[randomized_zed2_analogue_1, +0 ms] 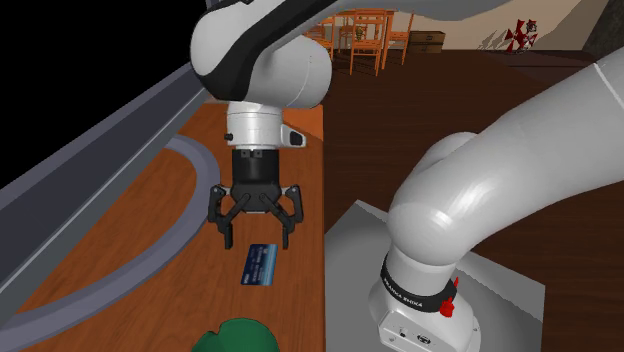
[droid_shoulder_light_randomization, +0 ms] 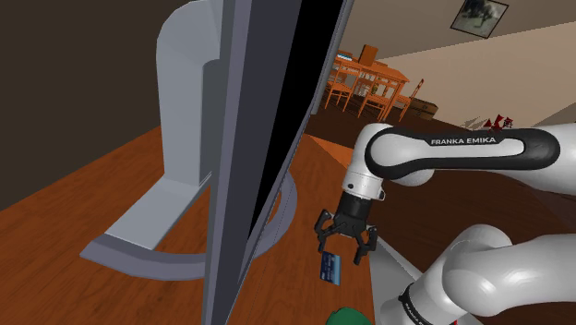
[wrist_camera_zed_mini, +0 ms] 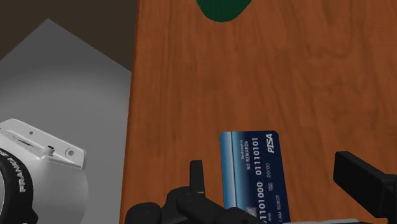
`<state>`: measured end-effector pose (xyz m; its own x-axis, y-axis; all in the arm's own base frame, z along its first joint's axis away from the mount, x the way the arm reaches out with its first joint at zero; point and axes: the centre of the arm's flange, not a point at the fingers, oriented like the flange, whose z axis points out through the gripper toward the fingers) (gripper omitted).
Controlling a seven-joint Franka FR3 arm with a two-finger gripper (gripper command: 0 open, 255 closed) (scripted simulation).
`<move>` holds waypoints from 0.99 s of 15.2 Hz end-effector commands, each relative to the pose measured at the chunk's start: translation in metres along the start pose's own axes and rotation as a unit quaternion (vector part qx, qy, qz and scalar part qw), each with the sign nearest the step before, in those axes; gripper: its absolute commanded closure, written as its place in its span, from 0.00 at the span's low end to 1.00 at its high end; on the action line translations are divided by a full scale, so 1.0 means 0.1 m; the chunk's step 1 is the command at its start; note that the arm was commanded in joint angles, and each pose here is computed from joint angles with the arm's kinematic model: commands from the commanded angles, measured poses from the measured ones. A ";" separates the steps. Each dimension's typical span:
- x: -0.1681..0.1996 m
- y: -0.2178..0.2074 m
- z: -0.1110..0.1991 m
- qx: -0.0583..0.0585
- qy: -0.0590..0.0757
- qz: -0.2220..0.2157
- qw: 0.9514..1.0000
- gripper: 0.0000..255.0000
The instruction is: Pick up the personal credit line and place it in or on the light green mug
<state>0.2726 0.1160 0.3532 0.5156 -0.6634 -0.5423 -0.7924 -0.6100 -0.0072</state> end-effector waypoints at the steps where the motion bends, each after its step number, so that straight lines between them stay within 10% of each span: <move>1: -0.01 0.00 0.14 0.005 -0.005 0.010 1.000 0.00; 14: -0.01 0.00 0.43 0.005 -0.005 0.010 1.000 0.00; 15: -0.01 0.00 0.43 0.005 -0.005 0.010 1.000 1.00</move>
<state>0.2581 0.1353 0.3172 0.4961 -0.6709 -0.5512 -0.8055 -0.5925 -0.0038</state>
